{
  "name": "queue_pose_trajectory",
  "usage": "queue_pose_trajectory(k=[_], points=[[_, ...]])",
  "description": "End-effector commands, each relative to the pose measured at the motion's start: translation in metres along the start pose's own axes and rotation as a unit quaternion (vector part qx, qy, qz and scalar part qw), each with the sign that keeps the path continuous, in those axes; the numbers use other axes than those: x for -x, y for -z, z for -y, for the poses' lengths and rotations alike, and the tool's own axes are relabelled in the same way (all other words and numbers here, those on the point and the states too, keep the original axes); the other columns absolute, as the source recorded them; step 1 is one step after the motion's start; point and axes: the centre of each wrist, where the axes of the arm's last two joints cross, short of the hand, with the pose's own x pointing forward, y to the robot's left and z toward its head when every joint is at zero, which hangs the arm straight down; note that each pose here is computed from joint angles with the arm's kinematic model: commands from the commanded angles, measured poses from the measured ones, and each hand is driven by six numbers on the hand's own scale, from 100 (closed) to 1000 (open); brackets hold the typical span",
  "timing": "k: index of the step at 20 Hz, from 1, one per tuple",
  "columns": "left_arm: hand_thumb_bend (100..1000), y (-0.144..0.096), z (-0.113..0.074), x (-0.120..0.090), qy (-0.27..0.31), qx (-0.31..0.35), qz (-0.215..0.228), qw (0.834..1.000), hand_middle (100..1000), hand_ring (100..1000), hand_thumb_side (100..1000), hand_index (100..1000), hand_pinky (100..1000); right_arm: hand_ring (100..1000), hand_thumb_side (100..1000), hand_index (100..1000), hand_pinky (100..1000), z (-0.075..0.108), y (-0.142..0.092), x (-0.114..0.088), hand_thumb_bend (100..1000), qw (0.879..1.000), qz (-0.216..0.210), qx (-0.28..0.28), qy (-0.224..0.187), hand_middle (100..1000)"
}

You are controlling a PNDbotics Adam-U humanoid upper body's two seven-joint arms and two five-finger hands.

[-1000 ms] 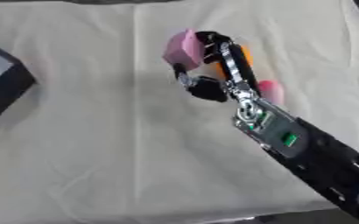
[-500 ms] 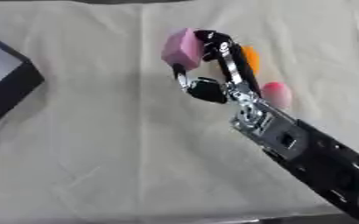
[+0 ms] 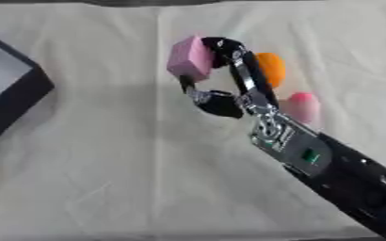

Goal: Pick up the objects with one hand, pass them to the other hand, and then place them into the box on the other side of the table.

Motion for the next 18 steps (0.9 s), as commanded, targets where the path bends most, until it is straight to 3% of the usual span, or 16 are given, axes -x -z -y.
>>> queue_pose_trajectory(k=[1, 18], points=[[118, 0.009, -0.001, -0.004, 0.024, 0.021, 0.006, 0.999, 757, 731, 648, 790, 899, 650, 162, 615, 667, 0.005, 0.004, -0.004, 100, 1.0, 0.025, -0.011, -0.008, 518], [155, 0.068, 0.022, -0.016, 0.077, 0.084, 0.055, 0.992, 765, 744, 584, 801, 895, 668, 182, 615, 667, 0.003, 0.014, -0.012, 100, 0.998, 0.048, -0.035, 0.011, 518]])
